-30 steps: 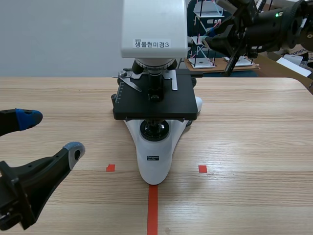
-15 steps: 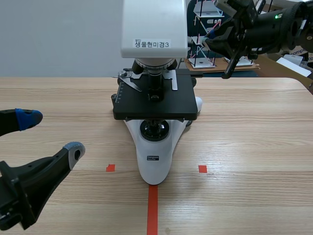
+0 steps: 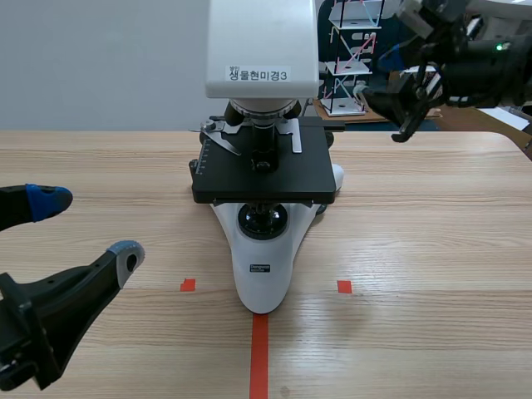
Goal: Return to the home posture
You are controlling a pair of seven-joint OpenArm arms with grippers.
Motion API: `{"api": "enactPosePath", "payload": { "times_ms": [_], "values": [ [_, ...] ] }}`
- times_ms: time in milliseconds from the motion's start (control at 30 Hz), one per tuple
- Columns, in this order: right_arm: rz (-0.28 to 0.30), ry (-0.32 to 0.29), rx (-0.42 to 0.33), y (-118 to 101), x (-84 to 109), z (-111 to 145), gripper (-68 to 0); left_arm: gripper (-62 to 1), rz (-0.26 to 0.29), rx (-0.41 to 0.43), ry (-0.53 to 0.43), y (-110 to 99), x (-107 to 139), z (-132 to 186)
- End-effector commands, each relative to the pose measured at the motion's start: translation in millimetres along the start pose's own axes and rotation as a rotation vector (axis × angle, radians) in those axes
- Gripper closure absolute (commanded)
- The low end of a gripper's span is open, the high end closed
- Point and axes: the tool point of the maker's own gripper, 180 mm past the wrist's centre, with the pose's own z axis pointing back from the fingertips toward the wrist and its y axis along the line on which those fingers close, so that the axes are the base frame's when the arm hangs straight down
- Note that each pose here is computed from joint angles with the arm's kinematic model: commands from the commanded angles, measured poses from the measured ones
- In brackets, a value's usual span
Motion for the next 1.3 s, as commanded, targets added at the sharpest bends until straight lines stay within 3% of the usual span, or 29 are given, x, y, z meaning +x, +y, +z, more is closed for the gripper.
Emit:
{"api": "enactPosePath", "payload": {
  "times_ms": [0,200,467,767,1000,1267],
  "values": [
    [0.005,-0.058,-0.025,-6,13.5,12,-42.0,-60.2,-0.001,-0.002,-0.032,-1,9,-1],
    [-0.090,-0.096,-0.105,3,-0.6,50,-56.8,-60.2,-0.001,-0.002,-0.032,-1,9,-1],
    [-0.225,-0.125,-0.124,51,-18.1,98,-67.2,-60.2,-0.001,-0.002,-0.032,-1,9,-1],
    [-0.330,-0.124,-0.077,106,-12.1,139,-67.9,-60.2,-0.001,-0.002,-0.032,-1,9,-1],
    [-0.390,-0.134,-0.138,114,-3.3,162,-67.9,-60.2,-0.001,-0.002,-0.031,-1,8,-1],
    [-0.400,-0.133,-0.124,125,8.9,170,-67.9,-60.2,-0.001,-0.002,-0.031,-1,8,-1]
  ]
}}
